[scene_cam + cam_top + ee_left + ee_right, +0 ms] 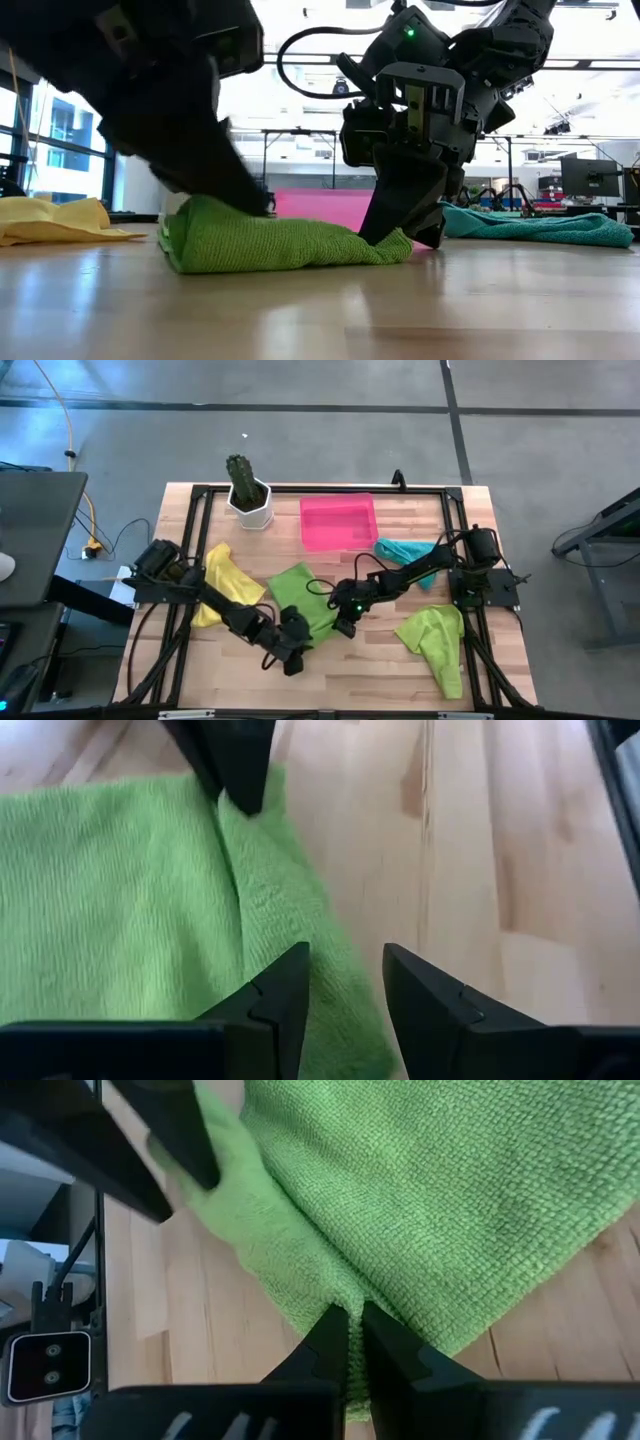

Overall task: Roll microfiber towels into tight, uniform cylinder then place into a basket
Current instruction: Roll the green microfiber cloth

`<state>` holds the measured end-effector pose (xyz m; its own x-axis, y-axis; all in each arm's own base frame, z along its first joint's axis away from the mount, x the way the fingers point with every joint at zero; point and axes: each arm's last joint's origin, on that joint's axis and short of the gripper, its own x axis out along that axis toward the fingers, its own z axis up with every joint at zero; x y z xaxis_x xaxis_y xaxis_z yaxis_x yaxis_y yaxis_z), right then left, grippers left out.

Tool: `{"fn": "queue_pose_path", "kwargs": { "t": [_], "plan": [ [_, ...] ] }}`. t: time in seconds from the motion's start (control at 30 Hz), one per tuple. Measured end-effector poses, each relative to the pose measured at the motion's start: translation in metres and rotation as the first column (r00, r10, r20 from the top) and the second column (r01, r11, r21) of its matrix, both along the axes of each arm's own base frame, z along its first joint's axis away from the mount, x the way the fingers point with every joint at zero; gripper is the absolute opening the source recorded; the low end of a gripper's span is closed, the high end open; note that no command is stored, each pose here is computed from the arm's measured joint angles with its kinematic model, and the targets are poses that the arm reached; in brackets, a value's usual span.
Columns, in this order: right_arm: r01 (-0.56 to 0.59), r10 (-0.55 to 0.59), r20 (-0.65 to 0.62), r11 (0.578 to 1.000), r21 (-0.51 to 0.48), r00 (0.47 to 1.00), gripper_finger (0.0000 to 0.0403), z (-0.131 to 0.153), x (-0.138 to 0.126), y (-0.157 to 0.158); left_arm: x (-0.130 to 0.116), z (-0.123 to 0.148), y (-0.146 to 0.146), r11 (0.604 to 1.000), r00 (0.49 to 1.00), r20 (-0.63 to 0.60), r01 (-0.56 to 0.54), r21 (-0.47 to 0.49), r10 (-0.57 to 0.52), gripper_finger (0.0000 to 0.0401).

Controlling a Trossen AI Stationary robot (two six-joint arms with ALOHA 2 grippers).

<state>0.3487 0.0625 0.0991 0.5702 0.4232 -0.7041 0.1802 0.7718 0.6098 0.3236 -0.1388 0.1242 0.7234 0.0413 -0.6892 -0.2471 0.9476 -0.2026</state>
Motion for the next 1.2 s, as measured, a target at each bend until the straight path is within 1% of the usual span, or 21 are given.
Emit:
{"fn": "queue_pose_path", "kwargs": {
  "t": [0.1, 0.2, 0.4, 0.57, 0.63, 0.77, 0.83, 0.9, 0.93, 1.0, 1.07, 1.1, 1.13, 1.2],
  "plan": [
    [-0.001, 0.001, 0.001, 1.000, 0.000, 1.000, 0.0007, 0.000, 0.000, 0.000, -0.004, 0.001, -0.003, 1.000, 1.000, -0.024, -0.017, -0.026, 0.016, 0.0120],
    [-0.001, 0.001, 0.005, 1.000, -0.001, 1.000, 0.0007, 0.000, 0.000, 0.000, -0.009, -0.004, -0.007, 0.999, 0.997, -0.073, -0.029, -0.040, 0.026, 0.0120],
    [-0.004, 0.004, 0.016, 1.000, -0.003, 1.000, 0.0007, 0.001, 0.001, 0.000, -0.013, -0.005, -0.014, 0.997, 0.997, -0.071, -0.043, -0.062, 0.039, 0.0120],
    [-0.014, 0.014, 0.027, 1.000, -0.010, 1.000, 0.0007, 0.001, 0.001, 0.000, -0.012, -0.018, -0.015, 0.993, 0.991, -0.095, -0.098, -0.070, 0.091, 0.0120],
    [-0.022, 0.023, 0.035, 1.000, -0.016, 0.999, 0.0007, 0.001, 0.002, 0.000, -0.010, -0.024, -0.016, 0.992, 0.991, -0.099, -0.099, -0.075, 0.091, 0.0120],
    [-0.090, 0.094, 0.078, 0.994, -0.054, 0.993, 0.0016, 0.004, 0.002, 0.000, -0.010, -0.026, -0.019, 0.993, 0.993, -0.092, -0.086, -0.086, 0.078, 0.0120],
    [-0.139, 0.145, 0.095, 0.988, -0.065, 0.985, 0.0033, 0.009, -0.001, 0.001, -0.010, -0.026, -0.020, 0.993, 0.993, -0.091, -0.083, -0.087, 0.075, 0.0120],
    [-0.201, 0.212, 0.136, 0.976, -0.089, 0.968, 0.0055, 0.020, -0.003, 0.001, -0.011, -0.025, -0.021, 0.993, 0.993, -0.091, -0.077, -0.092, 0.069, 0.0120],
    [-0.239, 0.256, 0.167, 0.964, -0.116, 0.952, 0.0065, 0.028, -0.004, 0.001, -0.011, -0.025, -0.021, 0.993, 0.993, -0.096, -0.071, -0.096, 0.062, 0.0120],
    [-0.325, 0.372, 0.247, 0.922, -0.209, 0.895, 0.0085, 0.043, -0.007, 0.004, -0.012, -0.025, -0.022, 0.994, 0.994, -0.108, -0.038, -0.100, 0.027, 0.0120],
    [-0.407, 0.506, 0.299, 0.849, -0.337, 0.809, 0.0101, 0.054, -0.011, 0.012, -0.012, -0.025, -0.023, 0.996, 0.993, -0.116, 0.009, -0.094, -0.020, 0.0120],
    [-0.442, 0.580, 0.318, 0.797, -0.412, 0.750, 0.0107, 0.058, -0.014, 0.019, -0.012, -0.025, -0.024, 0.996, 0.992, -0.119, 0.029, -0.084, -0.038, 0.0120],
    [-0.466, 0.652, 0.326, 0.736, -0.491, 0.685, 0.0112, 0.060, -0.016, 0.026, -0.012, -0.025, -0.024, 0.996, 0.991, -0.119, 0.047, -0.071, -0.055, 0.0120],
    [-0.477, 0.773, 0.293, 0.592, -0.649, 0.562, 0.0117, 0.062, -0.020, 0.042, -0.013, -0.025, -0.023, 0.996, 0.990, -0.120, 0.074, -0.047, -0.079, 0.0120]
  ]
}}
